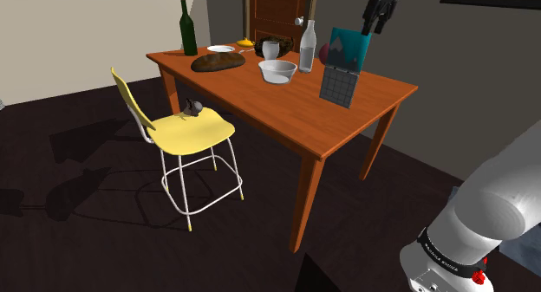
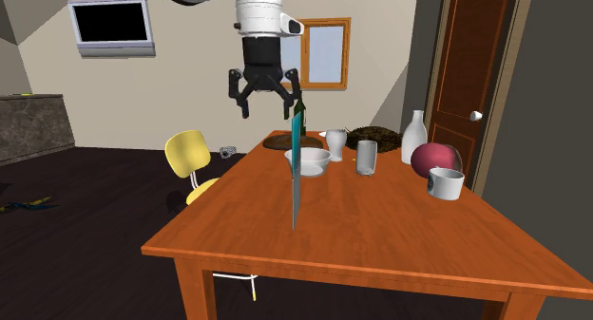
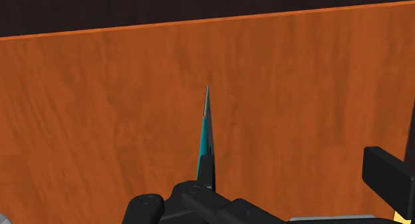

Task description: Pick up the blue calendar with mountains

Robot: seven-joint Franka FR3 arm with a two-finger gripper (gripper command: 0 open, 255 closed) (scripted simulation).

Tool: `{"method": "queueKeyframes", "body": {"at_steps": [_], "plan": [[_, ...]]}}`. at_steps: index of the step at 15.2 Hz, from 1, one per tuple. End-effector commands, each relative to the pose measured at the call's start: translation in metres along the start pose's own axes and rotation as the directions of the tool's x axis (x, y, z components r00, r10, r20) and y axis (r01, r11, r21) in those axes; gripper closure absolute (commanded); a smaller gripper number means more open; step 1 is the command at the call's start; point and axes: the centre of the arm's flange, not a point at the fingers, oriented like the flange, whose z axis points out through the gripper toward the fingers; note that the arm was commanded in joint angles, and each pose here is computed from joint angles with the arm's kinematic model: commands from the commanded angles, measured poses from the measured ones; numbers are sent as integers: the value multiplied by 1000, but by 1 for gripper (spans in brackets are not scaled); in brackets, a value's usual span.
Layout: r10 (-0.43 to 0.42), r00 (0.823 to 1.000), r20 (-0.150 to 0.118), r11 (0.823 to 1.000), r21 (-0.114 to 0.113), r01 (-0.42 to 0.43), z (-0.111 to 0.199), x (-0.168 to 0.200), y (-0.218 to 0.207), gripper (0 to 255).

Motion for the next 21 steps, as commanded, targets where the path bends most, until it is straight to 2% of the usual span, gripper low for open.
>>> {"method": "queueKeyframes", "body": {"at_steps": [1,5,12,14,15,21], "plan": [[-7,1000,-2,1000,-3,7,-12,12,21,0],[-17,1000,-6,1000,-5,17,-29,33,55,0],[-17,1000,-6,1000,-5,17,11,29,55,0],[-17,1000,-6,1000,-5,17,11,29,55,0],[-17,1000,-6,1000,-4,17,10,29,55,255],[-17,1000,-6,1000,-4,17,10,29,55,255]]}}
